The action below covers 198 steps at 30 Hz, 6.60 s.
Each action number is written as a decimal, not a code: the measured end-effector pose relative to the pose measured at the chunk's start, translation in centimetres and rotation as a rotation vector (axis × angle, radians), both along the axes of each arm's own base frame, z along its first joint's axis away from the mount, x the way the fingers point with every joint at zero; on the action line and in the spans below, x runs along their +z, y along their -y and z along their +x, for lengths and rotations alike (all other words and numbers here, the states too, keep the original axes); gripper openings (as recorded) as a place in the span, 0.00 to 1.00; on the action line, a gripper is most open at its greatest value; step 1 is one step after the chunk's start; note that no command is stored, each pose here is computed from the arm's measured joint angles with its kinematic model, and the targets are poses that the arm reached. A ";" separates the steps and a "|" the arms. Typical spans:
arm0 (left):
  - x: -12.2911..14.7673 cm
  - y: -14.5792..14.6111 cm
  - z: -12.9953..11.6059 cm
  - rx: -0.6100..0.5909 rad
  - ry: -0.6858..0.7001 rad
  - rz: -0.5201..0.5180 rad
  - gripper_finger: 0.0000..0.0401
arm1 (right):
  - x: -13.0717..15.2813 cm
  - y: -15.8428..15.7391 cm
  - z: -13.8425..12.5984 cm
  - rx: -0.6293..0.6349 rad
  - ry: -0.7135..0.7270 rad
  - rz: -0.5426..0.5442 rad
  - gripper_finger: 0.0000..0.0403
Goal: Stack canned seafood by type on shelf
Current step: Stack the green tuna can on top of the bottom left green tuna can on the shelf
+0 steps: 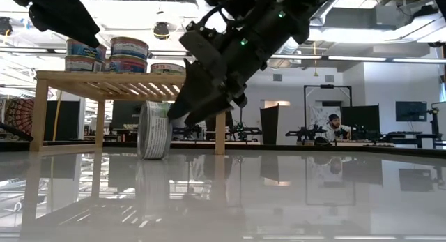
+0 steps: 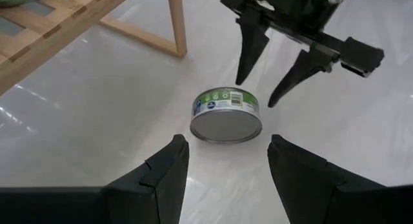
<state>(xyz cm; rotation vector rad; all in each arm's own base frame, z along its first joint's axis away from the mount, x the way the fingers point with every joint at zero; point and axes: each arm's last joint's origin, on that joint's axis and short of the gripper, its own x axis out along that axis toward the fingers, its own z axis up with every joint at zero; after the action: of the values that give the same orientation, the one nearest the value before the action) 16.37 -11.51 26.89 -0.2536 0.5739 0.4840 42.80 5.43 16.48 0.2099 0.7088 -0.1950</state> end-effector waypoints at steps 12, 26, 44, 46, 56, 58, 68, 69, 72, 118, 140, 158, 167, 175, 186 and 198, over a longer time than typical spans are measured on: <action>0.0 0.0 0.0 0.002 0.001 -0.004 0.51 | 0.6 0.8 0.2 -0.020 0.032 0.009 0.63; 0.0 -0.1 0.2 0.023 0.013 -0.020 0.51 | 4.2 0.8 -1.4 -0.071 0.046 0.076 0.63; 0.0 -0.9 0.6 0.056 0.007 -0.007 0.51 | 4.1 0.6 -1.4 -0.214 0.065 0.257 0.65; 0.0 -0.9 0.6 0.058 0.008 -0.009 0.51 | 4.1 0.7 -1.4 -0.218 0.065 0.261 0.68; 0.0 -0.9 0.6 0.056 0.007 -0.007 0.51 | 4.1 0.9 -1.4 -0.239 0.069 0.278 0.96; 0.0 -0.9 0.6 0.056 0.007 -0.007 0.51 | 4.1 0.9 -1.4 -0.246 0.071 0.286 0.98; 0.0 -0.9 0.6 0.055 0.007 -0.007 0.51 | 5.1 -0.2 -0.8 -0.265 0.205 0.274 0.94; 0.0 -0.9 0.6 0.055 0.006 -0.007 0.51 | 5.3 -0.4 -0.8 -0.271 0.205 0.239 0.94; 0.0 -0.9 0.6 0.046 0.000 0.005 0.51 | 6.0 -1.1 -0.8 -0.296 0.201 0.177 0.94; -0.2 -0.8 0.4 -0.012 -0.076 0.002 0.51 | 4.6 -3.0 2.3 -0.234 -0.303 0.041 0.40; -0.2 -0.8 0.4 -0.004 -0.068 -0.006 0.51 | 6.3 3.5 -21.5 -0.245 0.196 0.583 0.40; -0.1 -1.2 0.8 0.116 0.000 -0.119 0.51 | 4.4 9.3 -26.4 -0.551 0.447 0.954 0.40; -0.1 -1.4 0.9 0.146 0.012 -0.140 0.51 | 2.8 10.7 -25.7 -0.936 0.529 0.919 0.40; -0.1 -1.4 0.9 0.146 0.012 -0.140 0.51 | 1.6 11.4 -25.4 -1.175 0.598 0.824 0.40; -0.2 -1.3 1.0 0.165 0.019 -0.204 0.50 | 1.7 11.3 -24.9 -1.144 0.621 0.809 0.40; -1.3 -2.3 3.9 0.148 0.165 -0.413 0.48 | 1.8 7.5 -23.9 -0.845 0.482 0.819 0.40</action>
<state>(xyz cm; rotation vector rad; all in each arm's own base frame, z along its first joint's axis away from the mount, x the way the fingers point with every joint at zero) 20.30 -9.19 25.57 -0.7271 0.4916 0.4786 18.91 -2.06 18.30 1.3022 0.1433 -0.6287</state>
